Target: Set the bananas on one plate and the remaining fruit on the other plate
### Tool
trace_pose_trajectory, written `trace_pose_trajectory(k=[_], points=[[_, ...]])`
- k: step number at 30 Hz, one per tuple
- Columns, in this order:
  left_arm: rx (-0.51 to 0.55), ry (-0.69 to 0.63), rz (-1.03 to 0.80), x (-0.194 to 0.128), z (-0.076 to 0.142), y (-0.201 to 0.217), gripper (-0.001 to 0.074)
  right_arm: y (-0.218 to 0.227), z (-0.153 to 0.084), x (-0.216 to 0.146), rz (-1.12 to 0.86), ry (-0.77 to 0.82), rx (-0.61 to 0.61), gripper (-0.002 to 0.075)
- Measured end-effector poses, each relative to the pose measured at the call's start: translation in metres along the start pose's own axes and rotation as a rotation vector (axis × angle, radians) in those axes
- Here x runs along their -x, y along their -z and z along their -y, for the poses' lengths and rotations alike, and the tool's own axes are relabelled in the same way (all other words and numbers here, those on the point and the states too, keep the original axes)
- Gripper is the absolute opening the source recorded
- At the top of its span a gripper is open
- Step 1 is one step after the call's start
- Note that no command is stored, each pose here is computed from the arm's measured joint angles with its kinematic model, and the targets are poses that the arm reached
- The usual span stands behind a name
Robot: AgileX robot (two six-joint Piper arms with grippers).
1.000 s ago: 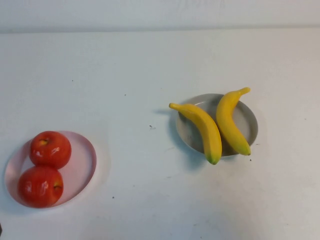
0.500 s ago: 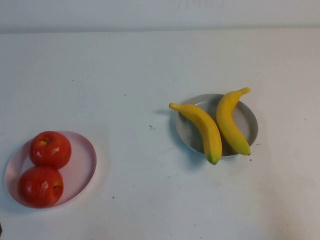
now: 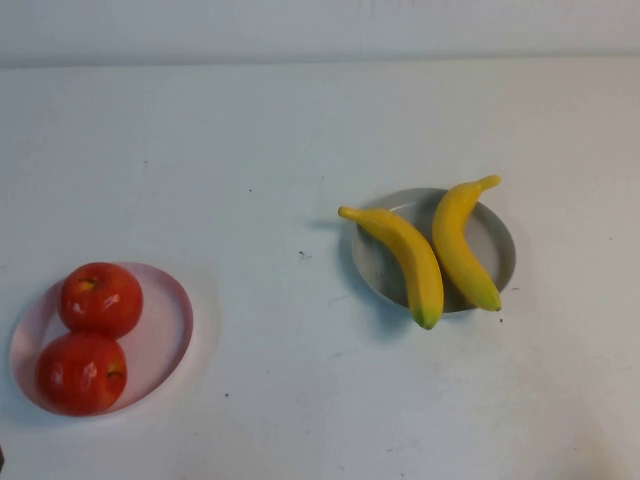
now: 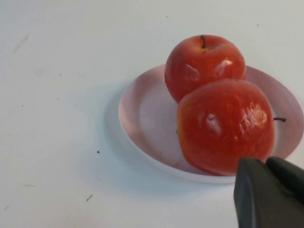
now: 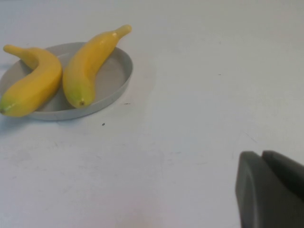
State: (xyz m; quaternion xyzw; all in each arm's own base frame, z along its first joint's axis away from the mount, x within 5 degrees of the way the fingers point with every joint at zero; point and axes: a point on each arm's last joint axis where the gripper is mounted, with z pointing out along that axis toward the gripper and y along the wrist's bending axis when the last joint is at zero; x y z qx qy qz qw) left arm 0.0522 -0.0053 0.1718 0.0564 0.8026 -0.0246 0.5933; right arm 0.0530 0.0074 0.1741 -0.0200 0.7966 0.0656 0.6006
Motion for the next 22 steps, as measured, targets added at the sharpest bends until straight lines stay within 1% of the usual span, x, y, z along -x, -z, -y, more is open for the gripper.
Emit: trace_pose_trajectory(k=[22], points=[[0.000,0.000,0.000,0.0000,0.0000,0.0000,0.0003,0.0000,-0.0003,-0.0004,-0.004,-0.001,0.003,-0.0015]])
